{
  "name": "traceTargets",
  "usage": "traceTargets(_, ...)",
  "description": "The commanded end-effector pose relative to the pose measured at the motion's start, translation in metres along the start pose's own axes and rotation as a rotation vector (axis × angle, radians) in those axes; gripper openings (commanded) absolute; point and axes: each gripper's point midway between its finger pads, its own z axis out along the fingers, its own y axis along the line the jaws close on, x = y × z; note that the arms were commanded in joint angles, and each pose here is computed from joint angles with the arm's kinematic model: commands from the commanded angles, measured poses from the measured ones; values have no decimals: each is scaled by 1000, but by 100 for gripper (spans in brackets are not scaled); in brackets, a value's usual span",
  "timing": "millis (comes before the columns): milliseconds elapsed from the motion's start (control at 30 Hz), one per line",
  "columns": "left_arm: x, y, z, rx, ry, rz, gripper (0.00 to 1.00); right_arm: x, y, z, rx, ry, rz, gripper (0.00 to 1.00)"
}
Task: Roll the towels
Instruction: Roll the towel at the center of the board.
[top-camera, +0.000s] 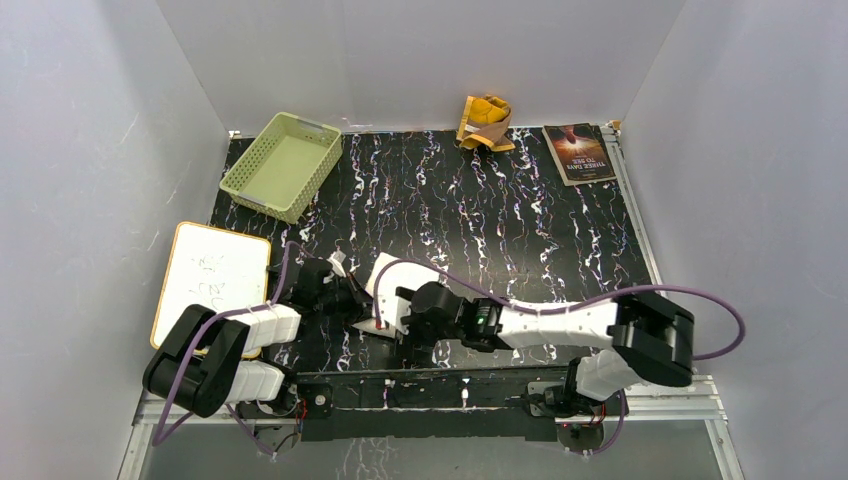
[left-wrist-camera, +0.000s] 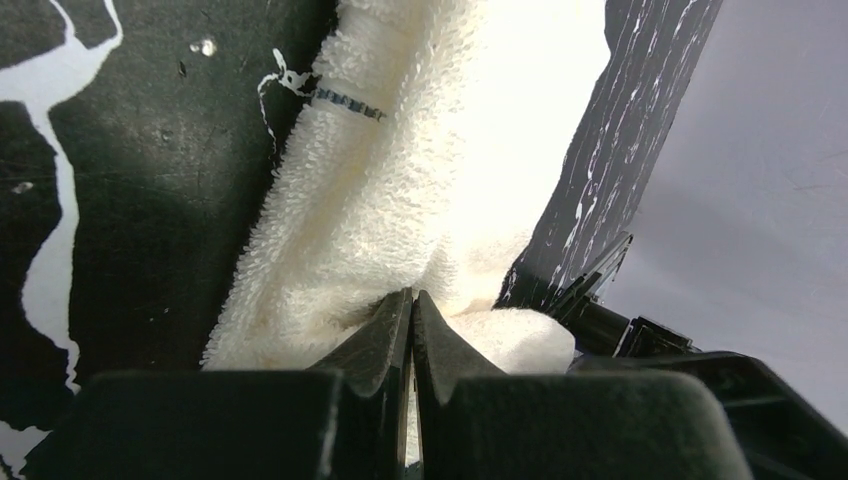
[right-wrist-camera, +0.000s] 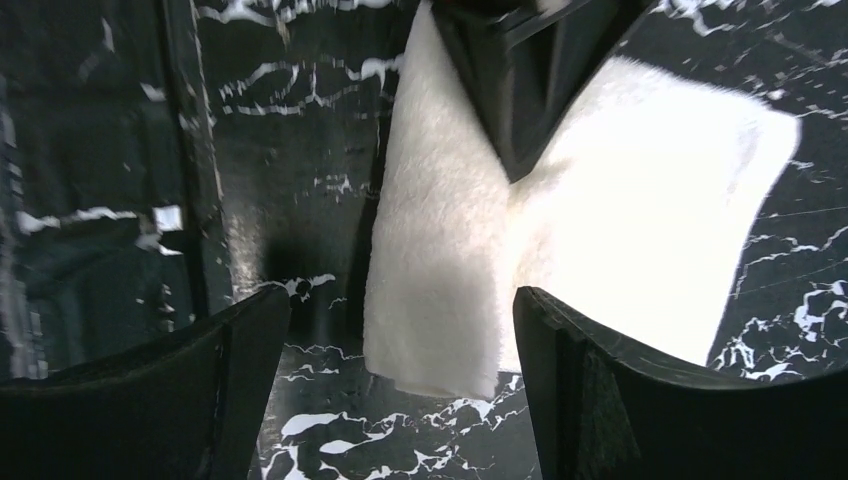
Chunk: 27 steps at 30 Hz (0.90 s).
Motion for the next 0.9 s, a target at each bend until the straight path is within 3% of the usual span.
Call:
traceTargets(0, 11, 29, 0, -124, 33, 0, 0, 7, -7, 17, 43, 26, -171, 79)
traceTargets(533, 13, 27, -3, -127, 43, 0, 0, 59, 7, 41, -3, 140, -184, 78)
traceTargets(867, -13, -7, -15, -118, -8, 39, 0, 36, 0, 37, 18, 86, -184, 78)
